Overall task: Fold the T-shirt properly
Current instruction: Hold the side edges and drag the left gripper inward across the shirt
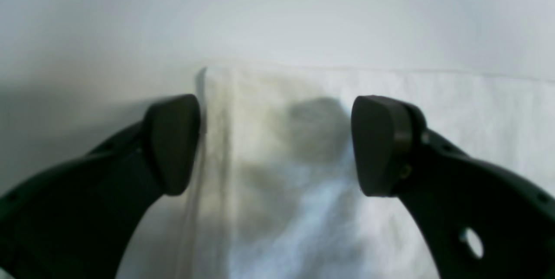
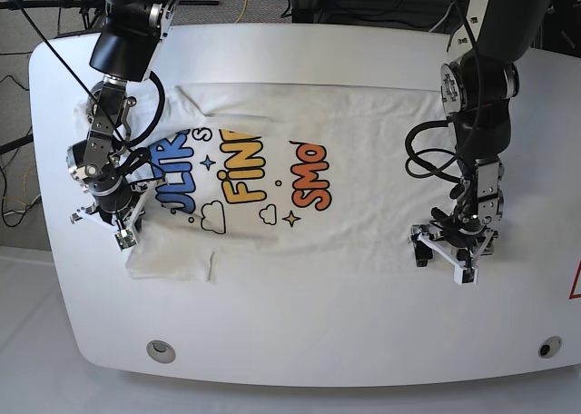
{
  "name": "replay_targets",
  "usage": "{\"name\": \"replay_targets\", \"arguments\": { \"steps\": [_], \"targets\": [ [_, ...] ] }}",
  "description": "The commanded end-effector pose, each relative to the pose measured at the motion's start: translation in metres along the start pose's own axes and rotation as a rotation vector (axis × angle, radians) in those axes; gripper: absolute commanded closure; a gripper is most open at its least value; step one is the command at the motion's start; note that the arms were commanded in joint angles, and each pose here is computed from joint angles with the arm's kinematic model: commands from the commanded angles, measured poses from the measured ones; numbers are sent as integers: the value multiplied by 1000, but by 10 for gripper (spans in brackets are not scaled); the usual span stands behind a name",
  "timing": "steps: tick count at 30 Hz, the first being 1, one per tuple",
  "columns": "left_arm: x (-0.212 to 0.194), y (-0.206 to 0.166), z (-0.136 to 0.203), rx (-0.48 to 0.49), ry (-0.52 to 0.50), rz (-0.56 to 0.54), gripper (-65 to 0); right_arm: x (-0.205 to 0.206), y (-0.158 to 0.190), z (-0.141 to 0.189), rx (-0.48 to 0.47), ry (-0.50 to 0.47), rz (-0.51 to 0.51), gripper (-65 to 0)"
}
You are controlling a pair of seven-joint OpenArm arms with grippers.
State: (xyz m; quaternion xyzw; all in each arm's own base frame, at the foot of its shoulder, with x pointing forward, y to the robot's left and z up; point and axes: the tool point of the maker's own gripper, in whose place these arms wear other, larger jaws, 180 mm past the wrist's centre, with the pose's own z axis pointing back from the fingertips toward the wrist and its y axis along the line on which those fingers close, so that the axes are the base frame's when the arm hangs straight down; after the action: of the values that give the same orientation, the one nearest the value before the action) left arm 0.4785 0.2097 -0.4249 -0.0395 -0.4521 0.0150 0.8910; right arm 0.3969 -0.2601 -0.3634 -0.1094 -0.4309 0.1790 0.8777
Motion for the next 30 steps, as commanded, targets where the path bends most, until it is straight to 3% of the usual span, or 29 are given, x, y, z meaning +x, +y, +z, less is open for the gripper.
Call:
{"name": "replay_targets", "arguments": {
  "steps": [1, 18, 20, 23, 29, 30],
  "targets": [
    [-20, -19, -2, -50, 103, 3, -502, 22, -16, 4, -36, -61, 5, 0],
    [-52, -73, -4, -138, 176, -38, -497, 22, -16, 4, -36, -63, 3, 0],
    [-53, -76, -4, -146, 179, -47, -474, 22, -16, 4, -36, -63, 3, 0],
    [-54, -87, -2, -211, 179, -70, -384, 22, -16, 4, -36, -63, 3, 0],
    [-47, -94, 8, -315, 143, -96, -4, 22, -16, 4, -36, -63, 3, 0],
    [-44, -92, 9, -316, 133, -97, 0, 22, -16, 4, -36, -63, 3, 0]
  ]
}}
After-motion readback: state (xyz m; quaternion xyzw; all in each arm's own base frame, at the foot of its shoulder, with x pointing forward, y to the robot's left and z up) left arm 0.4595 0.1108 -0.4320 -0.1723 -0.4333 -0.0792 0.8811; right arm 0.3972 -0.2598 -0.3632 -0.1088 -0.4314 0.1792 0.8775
